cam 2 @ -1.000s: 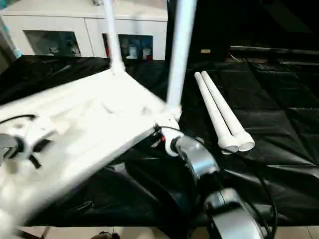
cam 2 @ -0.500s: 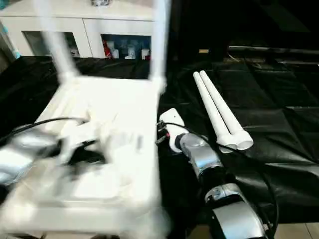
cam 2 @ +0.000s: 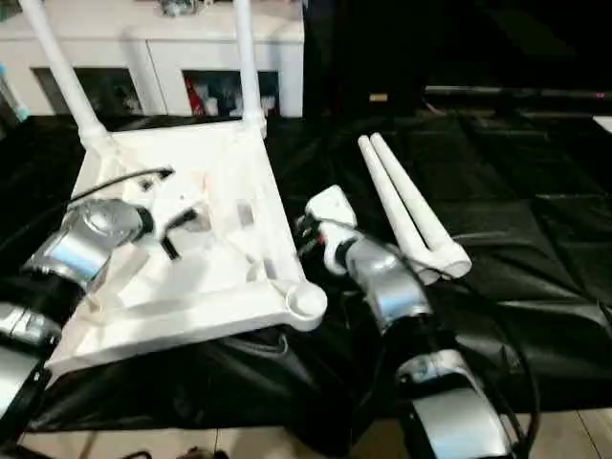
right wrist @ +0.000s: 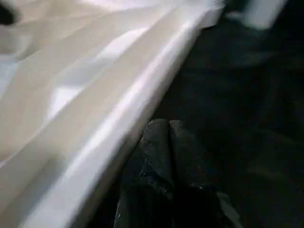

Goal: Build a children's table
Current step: Rotate table base, then pick table leg

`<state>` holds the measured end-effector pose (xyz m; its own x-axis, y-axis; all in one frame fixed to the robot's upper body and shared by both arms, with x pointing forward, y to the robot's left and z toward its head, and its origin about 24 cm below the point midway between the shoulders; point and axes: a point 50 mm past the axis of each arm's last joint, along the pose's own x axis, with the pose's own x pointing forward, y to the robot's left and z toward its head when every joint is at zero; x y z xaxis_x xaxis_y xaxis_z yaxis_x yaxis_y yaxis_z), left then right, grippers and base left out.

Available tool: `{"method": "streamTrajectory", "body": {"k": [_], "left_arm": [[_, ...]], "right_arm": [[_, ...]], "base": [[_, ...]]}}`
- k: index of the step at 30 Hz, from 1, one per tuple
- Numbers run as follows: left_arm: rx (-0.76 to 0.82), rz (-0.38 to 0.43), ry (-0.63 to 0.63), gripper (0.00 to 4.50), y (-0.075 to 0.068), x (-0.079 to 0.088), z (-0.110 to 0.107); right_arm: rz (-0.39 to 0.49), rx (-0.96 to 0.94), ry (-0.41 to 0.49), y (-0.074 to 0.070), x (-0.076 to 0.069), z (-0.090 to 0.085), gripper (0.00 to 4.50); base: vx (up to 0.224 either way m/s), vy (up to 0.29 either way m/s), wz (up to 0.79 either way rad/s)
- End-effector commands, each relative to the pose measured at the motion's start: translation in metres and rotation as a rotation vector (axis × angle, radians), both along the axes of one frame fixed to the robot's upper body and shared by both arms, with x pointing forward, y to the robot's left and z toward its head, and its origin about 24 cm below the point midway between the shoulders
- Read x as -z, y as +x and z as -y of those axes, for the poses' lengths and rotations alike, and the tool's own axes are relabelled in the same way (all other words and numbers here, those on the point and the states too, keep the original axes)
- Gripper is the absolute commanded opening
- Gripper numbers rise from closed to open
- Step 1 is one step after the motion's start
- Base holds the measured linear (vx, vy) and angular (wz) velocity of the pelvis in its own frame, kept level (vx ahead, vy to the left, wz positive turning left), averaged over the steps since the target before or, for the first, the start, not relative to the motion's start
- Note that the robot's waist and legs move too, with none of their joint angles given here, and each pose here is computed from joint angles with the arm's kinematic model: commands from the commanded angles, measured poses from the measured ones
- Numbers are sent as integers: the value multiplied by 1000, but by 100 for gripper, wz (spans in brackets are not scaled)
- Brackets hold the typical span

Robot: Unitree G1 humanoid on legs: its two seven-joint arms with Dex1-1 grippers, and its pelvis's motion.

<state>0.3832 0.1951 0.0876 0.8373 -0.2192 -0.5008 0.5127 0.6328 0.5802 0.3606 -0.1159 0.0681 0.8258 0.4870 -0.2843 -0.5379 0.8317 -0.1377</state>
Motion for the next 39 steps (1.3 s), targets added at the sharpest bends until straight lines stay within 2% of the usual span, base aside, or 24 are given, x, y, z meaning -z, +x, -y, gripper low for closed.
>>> {"method": "streamTrajectory", "body": {"k": [1, 3, 6, 8, 9, 10, 12, 13, 15, 16, 19, 21, 23, 26, 31, 35, 39], "left_arm": [[-37, 71, -6, 0, 4, -2, 2], [-47, 130, -23, 0, 6, -6, 4], [-5, 169, -113, 0, 6, -13, 14], [54, 157, -237, 0, 2, -18, 28], [90, 161, -280, 0, 0, -21, 35], [138, 160, -345, 0, -6, -25, 44], [169, 155, -397, 0, -11, -28, 51], [223, 132, -478, 21, -20, -33, 61], [280, 90, -543, 34, -29, -37, 70], [359, 42, -582, 42, -41, -39, 78], [519, -42, -590, 65, -65, -41, 88], [605, -116, -584, 74, -83, -41, 90], [631, -159, -577, 80, -92, -40, 89], [626, -187, -573, 113, -99, -42, 88], [627, -210, -573, 155, -105, -41, 90], [617, -233, -554, 194, -111, -41, 90], [610, -241, -537, 202, -112, -41, 91]], "right_arm": [[48, 100, 23, 5, -11, 12, 5], [77, 200, -12, 8, -18, 23, 5], [98, 313, -66, 11, -30, 39, 5], [78, 303, 40, 10, -42, 49, 5], [83, 329, 39, 11, -47, 57, 5], [89, 370, 9, 12, -53, 67, 30], [84, 383, -10, 13, -56, 73, 30], [69, 400, -28, 14, -60, 81, 55], [55, 421, -47, 15, -63, 87, 66], [31, 436, -71, 16, -64, 92, 71], [-18, 462, -100, 15, -65, 101, 103], [-100, 458, -99, 13, -63, 104, 110], [-165, 455, -93, 12, -60, 106, 120], [-238, 464, -122, 10, -53, 110, 150], [-277, 511, -157, 9, -47, 117, 191], [-334, 514, -137, 10, -42, 119, 231], [-370, 508, -124, 11, -38, 119, 253]], "base": [[0, 0, 0], [0, 0, 0], [0, 0, 0], [0, 0, 0], [0, 0, 0], [0, 0, 0], [0, 0, 0], [0, 0, 0], [0, 0, 0], [0, 0, 0], [0, 0, 0], [0, 0, 0], [0, 0, 0], [0, 0, 0], [0, 0, 0], [0, 0, 0], [0, 0, 0]]}}
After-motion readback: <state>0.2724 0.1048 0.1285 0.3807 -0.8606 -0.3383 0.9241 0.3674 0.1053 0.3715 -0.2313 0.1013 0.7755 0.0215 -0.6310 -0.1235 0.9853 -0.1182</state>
